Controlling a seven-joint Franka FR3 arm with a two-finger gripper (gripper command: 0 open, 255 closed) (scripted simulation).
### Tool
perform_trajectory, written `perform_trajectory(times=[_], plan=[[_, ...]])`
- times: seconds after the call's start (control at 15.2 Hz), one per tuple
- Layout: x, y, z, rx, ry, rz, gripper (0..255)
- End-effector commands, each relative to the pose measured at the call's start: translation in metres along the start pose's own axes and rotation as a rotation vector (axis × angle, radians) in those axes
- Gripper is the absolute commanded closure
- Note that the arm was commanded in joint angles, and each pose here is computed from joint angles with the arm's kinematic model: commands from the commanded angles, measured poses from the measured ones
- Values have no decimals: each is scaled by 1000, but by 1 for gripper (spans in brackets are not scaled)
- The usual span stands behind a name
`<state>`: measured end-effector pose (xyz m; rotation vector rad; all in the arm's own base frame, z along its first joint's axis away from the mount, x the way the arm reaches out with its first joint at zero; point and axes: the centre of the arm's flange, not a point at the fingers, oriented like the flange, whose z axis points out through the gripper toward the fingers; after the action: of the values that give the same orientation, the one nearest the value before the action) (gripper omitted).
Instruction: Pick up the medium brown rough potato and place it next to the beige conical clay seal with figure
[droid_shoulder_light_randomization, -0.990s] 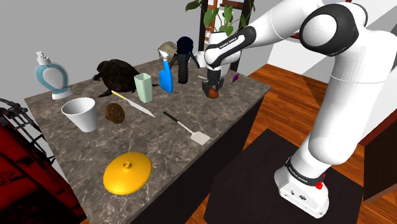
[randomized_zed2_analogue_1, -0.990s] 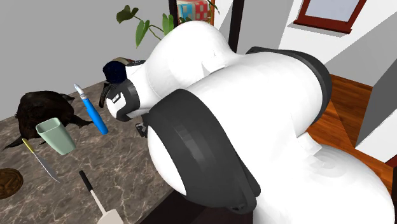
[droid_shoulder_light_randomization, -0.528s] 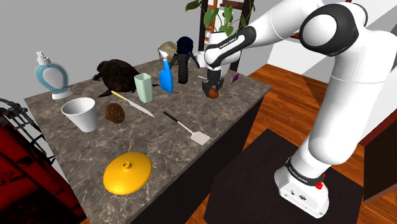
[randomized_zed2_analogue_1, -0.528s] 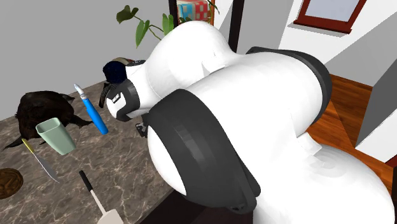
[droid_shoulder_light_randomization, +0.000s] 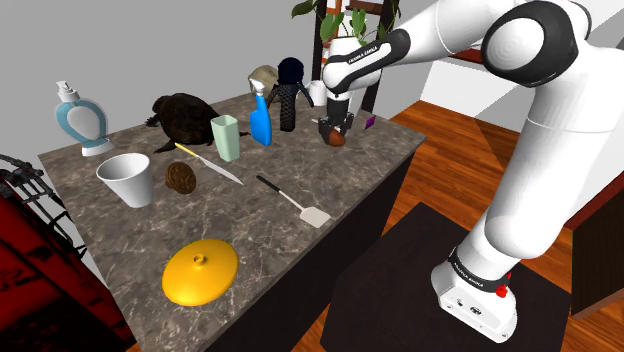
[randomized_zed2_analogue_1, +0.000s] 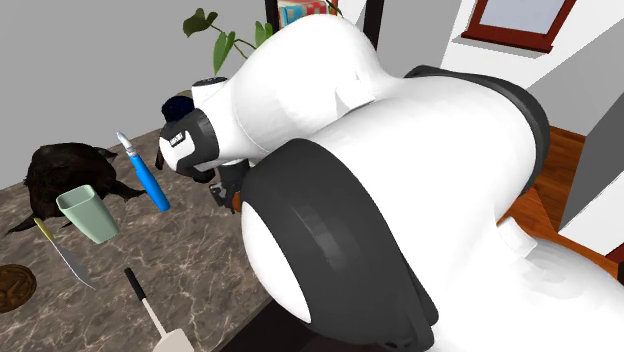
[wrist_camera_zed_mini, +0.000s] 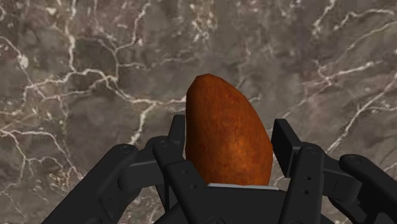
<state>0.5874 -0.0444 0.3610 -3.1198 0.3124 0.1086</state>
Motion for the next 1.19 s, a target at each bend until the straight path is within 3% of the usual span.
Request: perform_trajectory(times=[0.0, 1.12], plan=[[-1, 0, -11, 0, 0, 0, 255], [-7, 1, -100, 0, 0, 0, 255]])
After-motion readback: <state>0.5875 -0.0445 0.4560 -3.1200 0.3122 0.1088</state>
